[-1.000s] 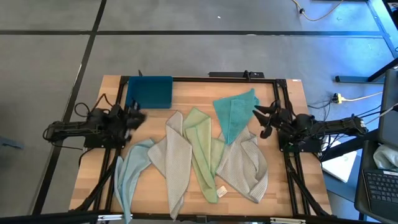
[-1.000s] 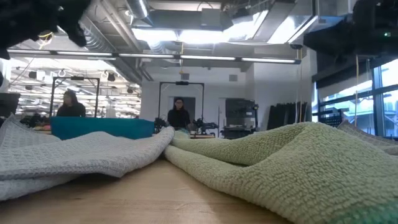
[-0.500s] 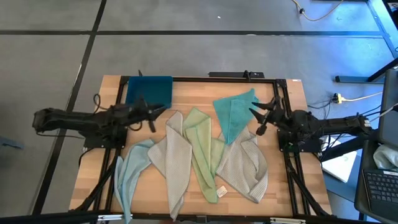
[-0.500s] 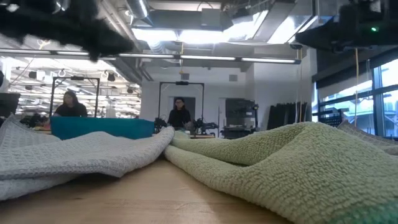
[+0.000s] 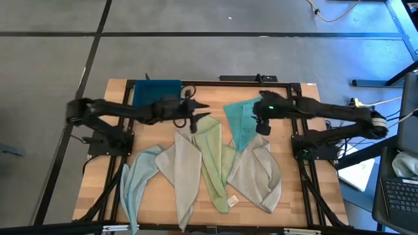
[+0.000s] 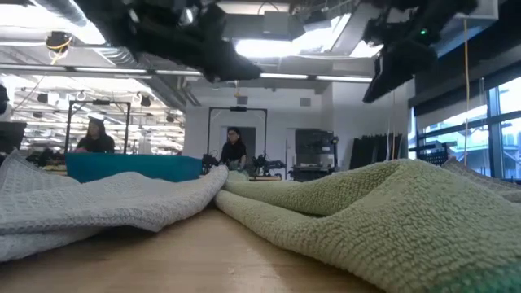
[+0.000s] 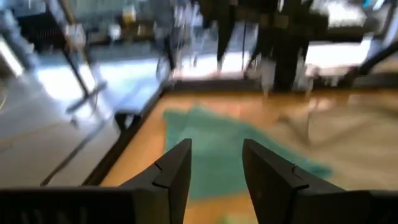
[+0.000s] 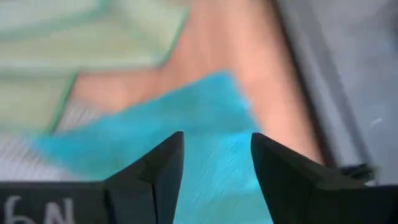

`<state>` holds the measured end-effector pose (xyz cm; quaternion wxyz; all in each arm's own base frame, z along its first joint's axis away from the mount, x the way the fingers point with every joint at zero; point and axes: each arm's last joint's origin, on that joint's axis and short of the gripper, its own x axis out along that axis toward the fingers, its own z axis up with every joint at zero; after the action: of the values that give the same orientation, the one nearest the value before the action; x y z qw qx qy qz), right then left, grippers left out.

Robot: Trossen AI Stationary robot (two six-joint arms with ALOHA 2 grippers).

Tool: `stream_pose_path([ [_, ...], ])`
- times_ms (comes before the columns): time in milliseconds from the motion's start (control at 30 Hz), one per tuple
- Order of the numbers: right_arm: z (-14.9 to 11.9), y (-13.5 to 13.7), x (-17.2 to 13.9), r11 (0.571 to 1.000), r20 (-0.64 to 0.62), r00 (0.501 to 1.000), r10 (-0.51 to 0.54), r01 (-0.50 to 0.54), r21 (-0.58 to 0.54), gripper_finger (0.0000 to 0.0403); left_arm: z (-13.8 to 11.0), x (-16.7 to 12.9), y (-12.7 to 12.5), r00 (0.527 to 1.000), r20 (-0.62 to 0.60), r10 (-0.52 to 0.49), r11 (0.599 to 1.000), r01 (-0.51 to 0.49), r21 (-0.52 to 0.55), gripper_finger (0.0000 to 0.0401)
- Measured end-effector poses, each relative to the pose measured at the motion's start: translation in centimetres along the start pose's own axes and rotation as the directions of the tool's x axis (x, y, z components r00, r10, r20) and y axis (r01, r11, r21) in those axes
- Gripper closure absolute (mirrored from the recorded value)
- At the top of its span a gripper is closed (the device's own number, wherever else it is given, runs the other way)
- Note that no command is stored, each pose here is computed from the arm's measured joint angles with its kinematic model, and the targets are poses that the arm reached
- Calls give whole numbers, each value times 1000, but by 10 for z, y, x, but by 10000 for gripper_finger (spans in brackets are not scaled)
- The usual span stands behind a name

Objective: Fold microfiber towels
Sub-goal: Fold the blue towel

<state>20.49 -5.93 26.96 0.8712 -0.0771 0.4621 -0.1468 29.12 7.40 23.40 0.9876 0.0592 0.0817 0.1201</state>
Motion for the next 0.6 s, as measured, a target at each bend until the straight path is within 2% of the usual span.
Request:
stream_pose_path([
  [100,11,-4,20,995,-153,988,19,-34,-98,218,-6,17,2,990,138,-2,1000,3,-2,267],
  [200,18,-10,45,977,-263,965,-3,-54,-209,218,-16,29,8,974,225,26,999,-19,-33,268],
  [367,14,-27,90,946,-395,919,14,-140,-294,218,-35,41,21,970,244,15,996,8,-91,268],
  [500,9,-29,118,859,-459,887,39,-265,-438,218,-49,46,23,981,195,-3,995,23,-98,268],
  [600,10,-31,136,791,-459,886,-67,-233,-565,218,-52,47,22,982,186,-24,994,42,-97,268],
])
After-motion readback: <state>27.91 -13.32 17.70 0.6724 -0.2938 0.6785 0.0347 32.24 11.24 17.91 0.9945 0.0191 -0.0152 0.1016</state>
